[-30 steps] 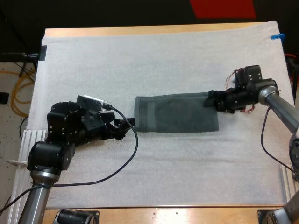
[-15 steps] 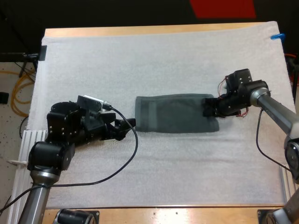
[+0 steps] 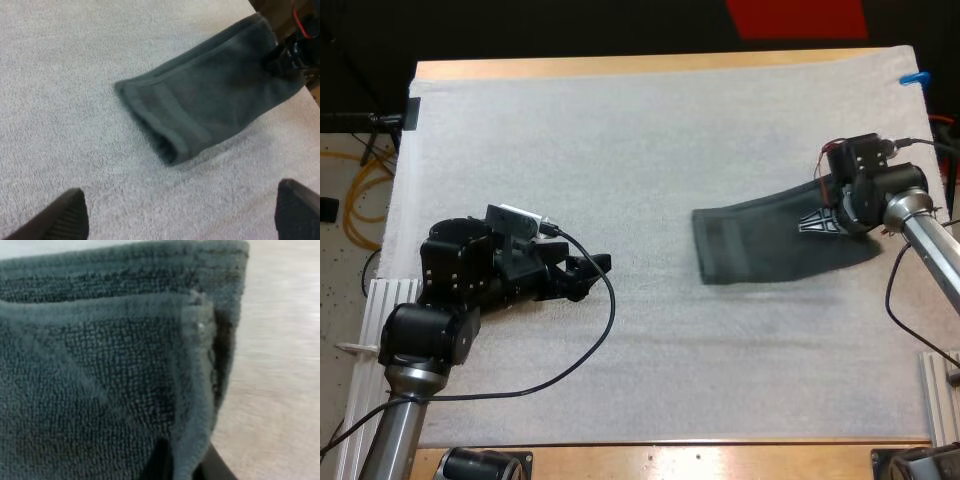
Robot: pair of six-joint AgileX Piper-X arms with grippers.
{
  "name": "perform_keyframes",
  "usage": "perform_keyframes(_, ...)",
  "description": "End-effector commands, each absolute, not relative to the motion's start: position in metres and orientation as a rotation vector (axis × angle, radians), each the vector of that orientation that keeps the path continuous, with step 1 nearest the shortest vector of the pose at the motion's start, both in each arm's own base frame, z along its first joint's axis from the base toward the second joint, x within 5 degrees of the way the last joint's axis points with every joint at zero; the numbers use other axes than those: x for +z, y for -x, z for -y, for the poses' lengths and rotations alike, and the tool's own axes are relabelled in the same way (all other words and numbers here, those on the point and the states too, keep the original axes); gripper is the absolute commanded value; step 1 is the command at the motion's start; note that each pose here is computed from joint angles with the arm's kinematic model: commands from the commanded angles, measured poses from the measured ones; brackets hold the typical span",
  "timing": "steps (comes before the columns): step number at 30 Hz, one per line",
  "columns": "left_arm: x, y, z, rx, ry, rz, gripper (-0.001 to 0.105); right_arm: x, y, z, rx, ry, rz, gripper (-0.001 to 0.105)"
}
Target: Pick towel from pile fold and stack
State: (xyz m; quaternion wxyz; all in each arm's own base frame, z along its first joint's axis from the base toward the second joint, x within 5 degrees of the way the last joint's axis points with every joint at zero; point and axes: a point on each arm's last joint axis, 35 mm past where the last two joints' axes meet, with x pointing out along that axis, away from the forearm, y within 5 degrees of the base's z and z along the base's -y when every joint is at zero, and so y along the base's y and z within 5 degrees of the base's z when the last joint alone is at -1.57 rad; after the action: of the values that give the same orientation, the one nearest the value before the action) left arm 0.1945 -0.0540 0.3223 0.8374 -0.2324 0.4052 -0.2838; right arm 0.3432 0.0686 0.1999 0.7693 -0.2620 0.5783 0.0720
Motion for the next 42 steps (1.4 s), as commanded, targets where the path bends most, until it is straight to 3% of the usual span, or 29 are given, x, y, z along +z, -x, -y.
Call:
perform_keyframes(1,0.326,-0.195,0.054,-0.606,0.501,-0.849,0.074,0.204,-0.341,-0.07,0.144,0.564,-1.257,0.001)
perform_keyframes(6,0.326,-0.195,0.054,-0.606,0.501,-0.849,0.074,0.195,-0.336,-0.103,0.368,0.176,-1.29,0.001)
perform_keyframes(10,0.326,-0.194,0.055,-0.628,0.508,-0.852,0.074,0.176,-0.339,-0.137,0.45,-0.014,-1.306,0.001)
perform_keyframes(16,0.327,-0.194,0.055,-0.644,0.514,-0.855,0.074,0.148,-0.34,-0.174,0.483,-0.115,-1.321,0.001)
perform_keyframes(25,0.327,-0.193,0.055,-0.661,0.519,-0.858,0.074,0.146,-0.342,-0.18,0.49,-0.121,-1.309,0.004)
perform_keyframes(26,0.327,-0.193,0.055,-0.661,0.519,-0.858,0.074,0.147,-0.343,-0.181,0.49,-0.121,-1.307,0.006)
perform_keyframes(29,0.327,-0.193,0.055,-0.661,0.519,-0.858,0.074,0.15,-0.345,-0.182,0.507,-0.132,-1.302,0.03)
perform_keyframes(31,0.327,-0.193,0.055,-0.661,0.519,-0.858,0.074,0.153,-0.346,-0.184,0.541,-0.153,-1.298,0.059)
perform_keyframes(34,0.327,-0.193,0.055,-0.661,0.519,-0.858,0.074,0.16,-0.35,-0.188,0.625,-0.157,-1.278,0.091)
perform_keyframes(37,0.327,-0.193,0.055,-0.661,0.519,-0.858,0.074,0.167,-0.351,-0.193,0.74,-0.181,-1.264,0.099)
perform_keyframes(42,0.327,-0.194,0.056,-0.662,0.519,-0.855,0.074,0.18,-0.347,-0.197,0.905,-0.276,-1.264,0.098)
